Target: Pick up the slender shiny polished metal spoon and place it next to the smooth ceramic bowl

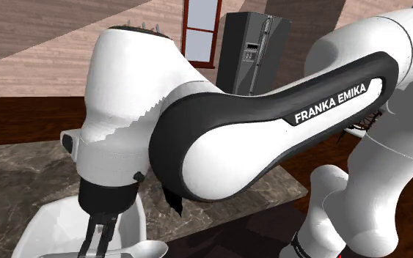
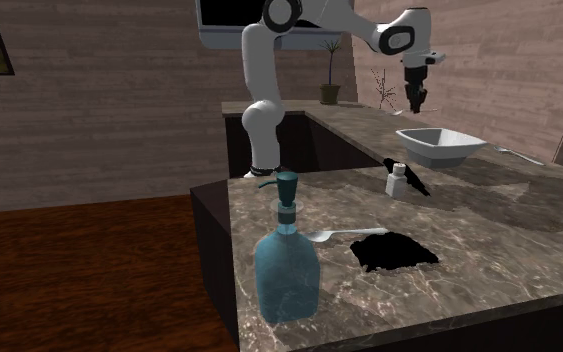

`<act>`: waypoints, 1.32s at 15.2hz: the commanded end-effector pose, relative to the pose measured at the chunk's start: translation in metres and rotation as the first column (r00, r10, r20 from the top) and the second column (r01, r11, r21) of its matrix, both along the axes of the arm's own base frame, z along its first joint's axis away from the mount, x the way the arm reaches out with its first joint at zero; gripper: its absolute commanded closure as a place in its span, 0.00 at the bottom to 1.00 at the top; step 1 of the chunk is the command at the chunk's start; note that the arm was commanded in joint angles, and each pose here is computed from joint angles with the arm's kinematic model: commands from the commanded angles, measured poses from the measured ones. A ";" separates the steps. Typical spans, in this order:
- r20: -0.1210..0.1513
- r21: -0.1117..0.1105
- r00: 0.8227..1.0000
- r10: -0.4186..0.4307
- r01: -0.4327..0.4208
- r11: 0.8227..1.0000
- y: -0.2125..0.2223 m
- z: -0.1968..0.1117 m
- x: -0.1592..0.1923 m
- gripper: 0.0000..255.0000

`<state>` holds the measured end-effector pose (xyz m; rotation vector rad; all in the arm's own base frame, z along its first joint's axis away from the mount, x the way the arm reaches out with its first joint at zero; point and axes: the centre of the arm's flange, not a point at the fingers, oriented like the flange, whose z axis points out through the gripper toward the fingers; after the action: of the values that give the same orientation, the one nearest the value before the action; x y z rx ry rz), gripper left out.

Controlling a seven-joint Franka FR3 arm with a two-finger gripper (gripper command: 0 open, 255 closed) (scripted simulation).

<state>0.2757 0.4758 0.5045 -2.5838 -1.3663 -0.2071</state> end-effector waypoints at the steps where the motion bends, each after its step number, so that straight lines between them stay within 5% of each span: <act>1: 0.000 0.001 1.000 -0.002 0.002 1.000 0.028 0.003 0.001 1.00; 11: 0.000 0.001 1.000 -0.002 0.002 1.000 0.158 0.003 -0.003 1.00; 20: 0.000 0.001 1.000 -0.002 0.002 1.000 0.158 -0.044 -0.003 1.00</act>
<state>0.2730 0.6336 0.4659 -2.5839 -1.3639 -0.2073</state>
